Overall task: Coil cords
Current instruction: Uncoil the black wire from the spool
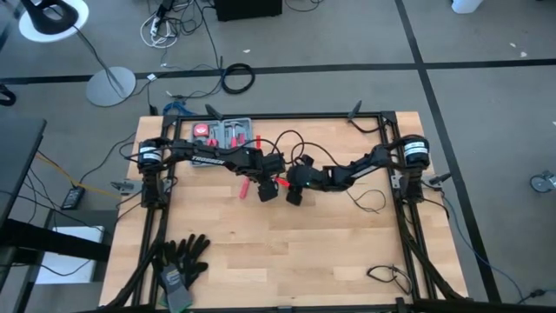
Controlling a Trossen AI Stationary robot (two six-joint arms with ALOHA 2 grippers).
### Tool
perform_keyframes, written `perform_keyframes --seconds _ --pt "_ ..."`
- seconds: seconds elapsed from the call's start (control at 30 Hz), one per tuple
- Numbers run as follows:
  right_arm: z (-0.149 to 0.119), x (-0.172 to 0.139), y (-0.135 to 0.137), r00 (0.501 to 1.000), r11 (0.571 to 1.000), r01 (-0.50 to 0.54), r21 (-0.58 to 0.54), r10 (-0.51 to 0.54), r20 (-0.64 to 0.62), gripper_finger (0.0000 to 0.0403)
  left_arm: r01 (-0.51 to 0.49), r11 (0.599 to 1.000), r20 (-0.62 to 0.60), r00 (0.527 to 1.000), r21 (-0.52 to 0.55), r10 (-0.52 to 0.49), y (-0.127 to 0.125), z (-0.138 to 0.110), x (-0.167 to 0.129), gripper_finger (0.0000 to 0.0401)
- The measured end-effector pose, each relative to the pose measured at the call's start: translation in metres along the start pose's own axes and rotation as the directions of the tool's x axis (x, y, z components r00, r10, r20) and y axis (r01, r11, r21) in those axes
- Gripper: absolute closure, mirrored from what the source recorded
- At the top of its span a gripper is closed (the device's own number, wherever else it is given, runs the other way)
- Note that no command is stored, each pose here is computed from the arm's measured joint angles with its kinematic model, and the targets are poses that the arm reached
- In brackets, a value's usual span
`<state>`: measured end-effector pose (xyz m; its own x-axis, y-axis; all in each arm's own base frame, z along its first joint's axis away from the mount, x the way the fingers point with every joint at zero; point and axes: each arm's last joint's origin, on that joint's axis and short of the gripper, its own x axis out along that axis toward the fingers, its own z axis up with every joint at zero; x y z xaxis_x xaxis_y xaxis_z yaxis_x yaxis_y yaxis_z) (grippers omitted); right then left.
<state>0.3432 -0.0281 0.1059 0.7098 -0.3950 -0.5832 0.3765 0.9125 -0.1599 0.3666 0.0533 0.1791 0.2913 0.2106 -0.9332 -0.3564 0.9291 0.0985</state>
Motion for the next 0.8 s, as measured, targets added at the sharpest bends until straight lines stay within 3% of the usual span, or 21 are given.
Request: perform_keyframes --seconds 0.1,0.17,0.23,0.3,0.37,0.57,0.8 --pt "-0.007 0.007 -0.001 0.998 0.999 -0.048 0.015 0.049 -0.038 0.0217 -0.001 1.000 -0.001 1.000 0.000 0.001 0.000 0.000 0.000 0.0144" --pt "-0.009 0.008 -0.001 0.997 0.997 -0.048 0.061 0.052 -0.061 0.0236 0.000 1.000 -0.002 1.000 0.000 0.000 0.000 0.000 0.000 0.0144" --pt "-0.011 0.007 -0.001 0.994 0.995 -0.054 0.081 0.062 -0.095 0.0282 0.000 1.000 0.000 1.000 0.000 0.000 0.000 0.000 0.000 0.0144" --pt "-0.013 0.001 0.002 0.987 0.996 -0.069 0.059 0.077 -0.139 0.0354 -0.001 1.000 -0.001 1.000 0.001 0.001 0.000 0.000 0.000 0.0144" --pt "-0.013 -0.007 0.004 0.980 0.997 -0.076 0.023 0.079 -0.184 0.0386 -0.001 1.000 -0.001 1.000 0.002 0.001 0.000 0.000 0.000 0.0144" --pt "-0.012 -0.051 0.009 0.932 0.995 -0.098 0.003 0.093 -0.351 0.0399 -0.001 1.000 -0.002 1.000 0.002 0.001 0.000 0.000 0.000 0.0144" --pt "-0.016 -0.135 0.006 0.779 0.987 -0.095 0.129 0.154 -0.608 0.0401 -0.001 1.000 0.000 1.000 0.002 0.001 0.000 0.000 0.000 0.0144"
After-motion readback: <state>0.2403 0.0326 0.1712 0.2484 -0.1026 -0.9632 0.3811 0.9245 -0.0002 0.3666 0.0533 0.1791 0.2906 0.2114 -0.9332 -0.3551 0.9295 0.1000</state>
